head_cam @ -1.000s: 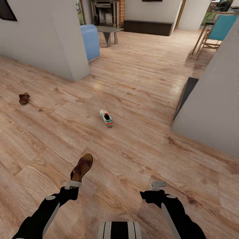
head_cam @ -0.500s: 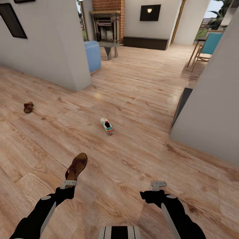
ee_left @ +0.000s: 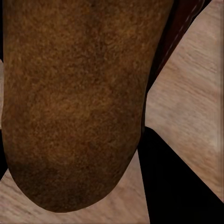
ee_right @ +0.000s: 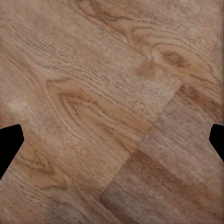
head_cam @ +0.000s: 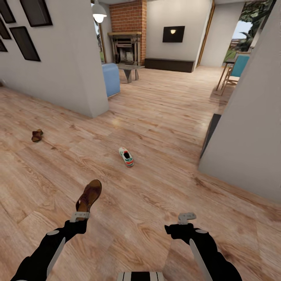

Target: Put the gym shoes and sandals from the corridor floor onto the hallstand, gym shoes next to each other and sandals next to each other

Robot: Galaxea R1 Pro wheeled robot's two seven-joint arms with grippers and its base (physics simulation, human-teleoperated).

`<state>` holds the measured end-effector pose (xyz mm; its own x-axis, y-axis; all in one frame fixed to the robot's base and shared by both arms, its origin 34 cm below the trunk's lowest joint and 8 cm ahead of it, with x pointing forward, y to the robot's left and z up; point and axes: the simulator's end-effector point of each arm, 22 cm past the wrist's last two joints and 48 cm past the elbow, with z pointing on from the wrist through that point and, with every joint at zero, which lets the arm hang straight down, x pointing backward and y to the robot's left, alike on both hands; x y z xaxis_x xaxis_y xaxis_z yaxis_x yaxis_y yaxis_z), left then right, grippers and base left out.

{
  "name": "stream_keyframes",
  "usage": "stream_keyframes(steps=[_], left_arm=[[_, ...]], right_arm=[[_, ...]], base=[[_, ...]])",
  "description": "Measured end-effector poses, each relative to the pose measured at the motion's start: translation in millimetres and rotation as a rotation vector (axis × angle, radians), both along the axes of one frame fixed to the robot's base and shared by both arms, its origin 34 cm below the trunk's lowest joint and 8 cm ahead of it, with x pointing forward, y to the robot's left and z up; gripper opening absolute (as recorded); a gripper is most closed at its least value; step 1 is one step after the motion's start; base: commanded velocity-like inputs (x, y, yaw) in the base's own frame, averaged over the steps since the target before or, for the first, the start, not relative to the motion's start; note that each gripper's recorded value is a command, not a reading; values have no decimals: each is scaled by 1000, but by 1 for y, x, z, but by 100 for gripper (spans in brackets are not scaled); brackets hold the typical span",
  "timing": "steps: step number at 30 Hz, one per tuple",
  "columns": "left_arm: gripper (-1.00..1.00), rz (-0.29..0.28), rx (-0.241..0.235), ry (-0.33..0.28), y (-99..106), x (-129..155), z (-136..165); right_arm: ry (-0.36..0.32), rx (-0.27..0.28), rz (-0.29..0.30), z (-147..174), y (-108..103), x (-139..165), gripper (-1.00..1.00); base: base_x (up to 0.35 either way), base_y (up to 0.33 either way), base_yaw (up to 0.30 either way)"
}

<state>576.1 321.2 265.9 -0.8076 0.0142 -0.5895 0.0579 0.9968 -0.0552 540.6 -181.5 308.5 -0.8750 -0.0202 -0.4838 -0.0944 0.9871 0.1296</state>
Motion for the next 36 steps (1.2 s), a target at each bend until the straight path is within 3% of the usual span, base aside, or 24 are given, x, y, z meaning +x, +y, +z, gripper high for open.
stream_keyframes(steps=[22, 30, 36], left_arm=[[-100, 1, -1, -32, 0, 21, 65], [-100, 1, -1, -32, 0, 21, 66], [-100, 1, -1, -33, 0, 21, 66]], right_arm=[[-31, 5, -2, 64, 1, 20, 100], [-31, 5, -2, 64, 0, 20, 100], [-32, 4, -1, 65, 0, 20, 100]], base=[[0, 0, 0], [1, 0, 0], [246, 0, 93]])
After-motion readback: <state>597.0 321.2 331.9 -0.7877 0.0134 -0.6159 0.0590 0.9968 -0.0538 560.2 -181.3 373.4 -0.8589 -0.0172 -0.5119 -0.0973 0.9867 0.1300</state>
